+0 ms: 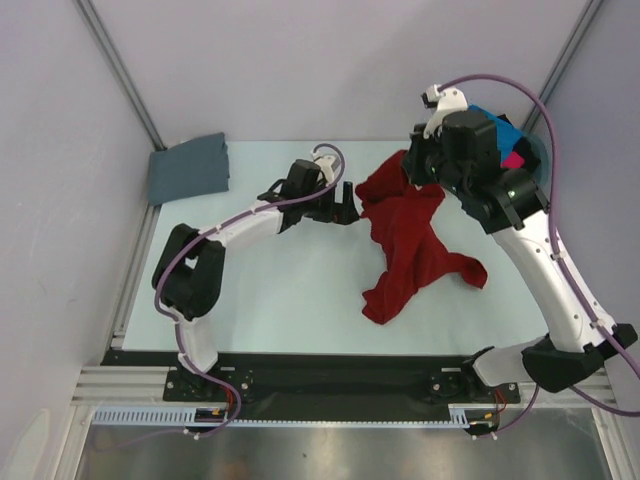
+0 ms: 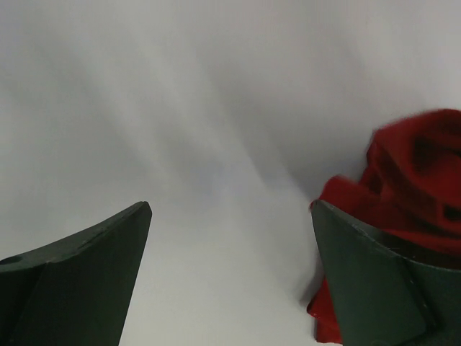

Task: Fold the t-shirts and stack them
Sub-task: Flatten the tshirt out

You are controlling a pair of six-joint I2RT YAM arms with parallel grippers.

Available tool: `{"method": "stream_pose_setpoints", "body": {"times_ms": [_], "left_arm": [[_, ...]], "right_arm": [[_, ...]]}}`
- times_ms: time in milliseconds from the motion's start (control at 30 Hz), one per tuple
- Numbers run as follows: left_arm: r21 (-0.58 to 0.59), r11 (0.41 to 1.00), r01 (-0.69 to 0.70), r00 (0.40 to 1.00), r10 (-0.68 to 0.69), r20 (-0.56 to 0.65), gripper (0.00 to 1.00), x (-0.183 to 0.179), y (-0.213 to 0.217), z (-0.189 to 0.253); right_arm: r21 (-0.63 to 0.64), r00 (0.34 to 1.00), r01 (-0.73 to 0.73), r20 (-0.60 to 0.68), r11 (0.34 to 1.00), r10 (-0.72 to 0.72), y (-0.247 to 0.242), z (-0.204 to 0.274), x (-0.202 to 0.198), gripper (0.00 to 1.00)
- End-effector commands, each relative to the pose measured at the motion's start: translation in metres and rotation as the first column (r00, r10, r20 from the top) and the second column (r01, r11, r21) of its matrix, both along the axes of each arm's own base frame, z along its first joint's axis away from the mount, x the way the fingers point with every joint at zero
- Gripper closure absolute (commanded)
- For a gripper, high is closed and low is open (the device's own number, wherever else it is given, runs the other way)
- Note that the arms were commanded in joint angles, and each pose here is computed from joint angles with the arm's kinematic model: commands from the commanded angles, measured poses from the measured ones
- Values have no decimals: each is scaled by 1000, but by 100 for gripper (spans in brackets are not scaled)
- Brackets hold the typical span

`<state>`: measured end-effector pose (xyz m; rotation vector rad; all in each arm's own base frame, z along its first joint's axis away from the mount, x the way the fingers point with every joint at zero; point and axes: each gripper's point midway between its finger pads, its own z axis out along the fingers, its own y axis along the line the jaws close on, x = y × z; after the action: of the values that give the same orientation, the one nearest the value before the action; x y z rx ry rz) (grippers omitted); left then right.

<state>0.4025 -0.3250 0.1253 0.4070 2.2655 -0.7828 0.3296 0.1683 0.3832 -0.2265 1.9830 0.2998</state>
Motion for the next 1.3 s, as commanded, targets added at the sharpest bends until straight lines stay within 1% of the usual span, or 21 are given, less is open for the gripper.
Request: {"method": "stream_pose_setpoints", "body": {"times_ms": [0,67,133,167,200,300,367,500,633,667,767,800,867,900,933,967,1000,1067,1167,1200,1267], "left_arm": [[-44,995,-91,993,94,73,0,7,13,36],[7,968,-251,965,249,82,0,15,42,31],[-18,925,-380,915,379,136,0,18,72,59],[9,886,-464,877,457,150,0,15,95,50],[-46,855,-517,835,515,194,0,11,115,80],[-70,732,-678,702,673,232,0,1,173,92],[-138,678,-722,635,729,255,0,-16,200,114],[-205,610,-765,553,786,275,0,-34,240,137],[-247,586,-771,523,806,278,0,-47,251,142],[-263,585,-767,520,807,279,0,-49,252,146],[-288,615,-734,551,788,277,0,-48,244,150],[-292,621,-727,557,783,277,0,-47,242,151],[-296,631,-717,571,776,270,0,-46,238,152],[-289,635,-716,576,772,268,0,-44,236,149],[-284,645,-710,584,764,275,0,-42,235,150],[-279,657,-701,596,754,278,0,-41,232,150],[-263,665,-699,606,746,275,0,-38,230,145],[-263,690,-675,634,724,272,0,-34,222,146],[-258,734,-628,686,679,263,0,-24,206,141],[-259,765,-590,722,643,254,0,-23,195,139],[-233,796,-559,763,604,231,0,-16,183,127]], "right_arm": [[89,981,-88,180,992,71,26,70,12,100],[85,973,-165,177,983,148,53,79,21,100],[50,955,-241,188,969,228,82,85,17,100],[43,947,-264,200,964,250,96,93,22,100],[37,939,-289,204,957,276,107,97,20,100],[40,896,-389,251,920,367,146,120,9,100],[62,866,-440,293,896,405,165,133,-1,100],[128,739,-644,361,755,569,200,151,-50,100],[85,630,-726,480,682,611,199,189,-106,100],[27,580,-745,520,666,627,198,199,-121,100],[-18,602,-655,592,755,536,158,221,-128,100],[-4,663,-560,598,829,451,136,223,-116,100],[14,731,-424,596,906,333,94,219,-109,100],[10,779,-291,583,957,231,70,212,-96,100],[35,789,-216,595,976,154,38,216,-101,100],[1,823,-136,557,991,113,34,189,-89,100],[-1,843,4,538,1000,-3,6,180,-81,100],[-30,862,129,498,991,-97,-22,151,-77,100],[-1,874,239,436,971,-215,-55,122,-78,100],[-51,891,253,402,966,-212,-53,95,-73,100],[-56,892,330,346,942,-292,-68,67,-68,100]]}}
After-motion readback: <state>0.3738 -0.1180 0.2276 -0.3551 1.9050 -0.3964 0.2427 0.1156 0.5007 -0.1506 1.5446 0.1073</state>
